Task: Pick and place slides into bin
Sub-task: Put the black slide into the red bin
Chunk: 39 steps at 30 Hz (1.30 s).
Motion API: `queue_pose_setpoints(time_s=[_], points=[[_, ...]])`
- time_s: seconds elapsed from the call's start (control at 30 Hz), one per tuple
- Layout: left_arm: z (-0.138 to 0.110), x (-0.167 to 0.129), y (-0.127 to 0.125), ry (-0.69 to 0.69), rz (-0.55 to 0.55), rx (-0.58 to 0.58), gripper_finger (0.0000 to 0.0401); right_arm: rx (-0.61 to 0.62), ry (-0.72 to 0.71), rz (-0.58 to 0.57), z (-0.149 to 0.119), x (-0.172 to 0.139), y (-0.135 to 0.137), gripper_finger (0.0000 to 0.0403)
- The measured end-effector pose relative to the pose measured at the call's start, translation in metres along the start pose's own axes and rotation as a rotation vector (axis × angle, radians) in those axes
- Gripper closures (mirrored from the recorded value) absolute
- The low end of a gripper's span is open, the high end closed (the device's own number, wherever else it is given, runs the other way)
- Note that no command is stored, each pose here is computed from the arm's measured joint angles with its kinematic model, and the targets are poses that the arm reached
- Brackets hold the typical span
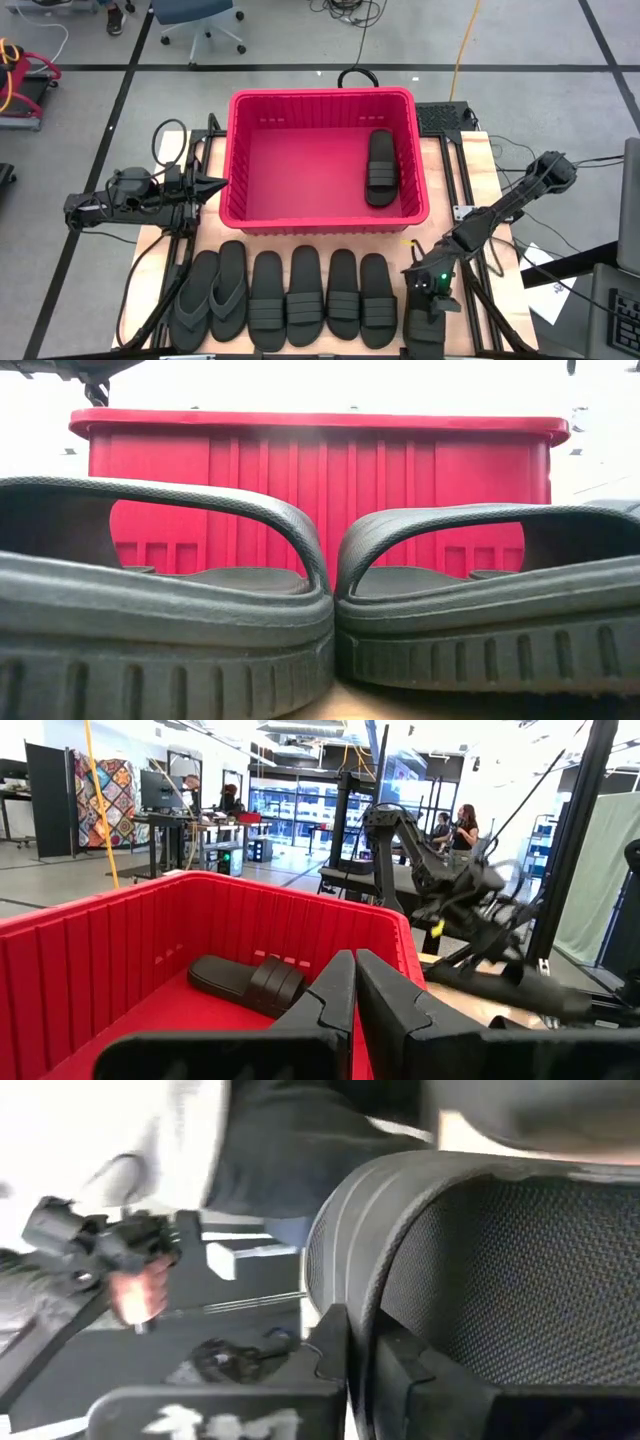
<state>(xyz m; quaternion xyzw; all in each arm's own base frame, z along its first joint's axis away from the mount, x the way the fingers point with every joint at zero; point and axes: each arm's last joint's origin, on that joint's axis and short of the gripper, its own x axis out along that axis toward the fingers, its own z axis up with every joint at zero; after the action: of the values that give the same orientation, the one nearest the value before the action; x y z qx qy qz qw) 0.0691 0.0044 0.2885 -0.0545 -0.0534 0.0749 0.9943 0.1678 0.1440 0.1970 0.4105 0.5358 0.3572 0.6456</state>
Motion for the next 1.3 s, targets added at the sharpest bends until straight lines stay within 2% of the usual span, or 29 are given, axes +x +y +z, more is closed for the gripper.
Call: queue_pose_setpoints(time_s=[0.07, 0.17, 0.3, 0.43, 0.57, 0.7, 0.77, 0.9, 1.03, 1.17, 1.3], points=[[0.0, 0.0, 0.0, 0.0, 0.0, 0.0, 0.0384, -0.038, -0.01, 0.017, 0.004, -0.004, 0.018, 0.0399], [0.0, 0.0, 0.0, 0.0, 0.0, 0.0, 0.0384, -0.106, -0.026, -0.017, 0.013, -0.015, 0.047, 0.04], [0.0, 0.0, 0.0, 0.0, 0.0, 0.0, 0.0384, -0.204, -0.035, -0.133, 0.026, -0.043, 0.084, 0.04], [0.0, 0.0, 0.0, 0.0, 0.0, 0.0, 0.0384, -0.339, -0.149, -0.388, 0.034, -0.091, 0.119, 0.04], [0.0, 0.0, 0.0, 0.0, 0.0, 0.0, 0.0384, -0.492, -0.494, -0.754, 0.044, -0.149, 0.161, 0.0401], [0.0, 0.0, 0.0, 0.0, 0.0, 0.0, 0.0384, -0.461, -0.852, -1.104, 0.047, -0.21, 0.186, 0.0401], [0.0, 0.0, 0.0, 0.0, 0.0, 0.0, 0.0384, -0.424, -0.973, -1.228, 0.046, -0.236, 0.191, 0.0401], [0.0, 0.0, 0.0, 0.0, 0.0, 0.0, 0.0384, -0.372, -1.022, -1.363, 0.044, -0.274, 0.187, 0.0401], [0.0, 0.0, 0.0, 0.0, 0.0, 0.0, 0.0384, -0.332, -0.921, -1.402, 0.058, -0.307, 0.161, 0.0401], [0.0, 0.0, 0.0, 0.0, 0.0, 0.0, 0.0384, -0.333, -0.717, -1.284, 0.085, -0.333, 0.117, 0.0401], [0.0, 0.0, 0.0, 0.0, 0.0, 0.0, 0.0384, -0.422, -0.402, -1.109, 0.108, -0.339, 0.068, 0.04]])
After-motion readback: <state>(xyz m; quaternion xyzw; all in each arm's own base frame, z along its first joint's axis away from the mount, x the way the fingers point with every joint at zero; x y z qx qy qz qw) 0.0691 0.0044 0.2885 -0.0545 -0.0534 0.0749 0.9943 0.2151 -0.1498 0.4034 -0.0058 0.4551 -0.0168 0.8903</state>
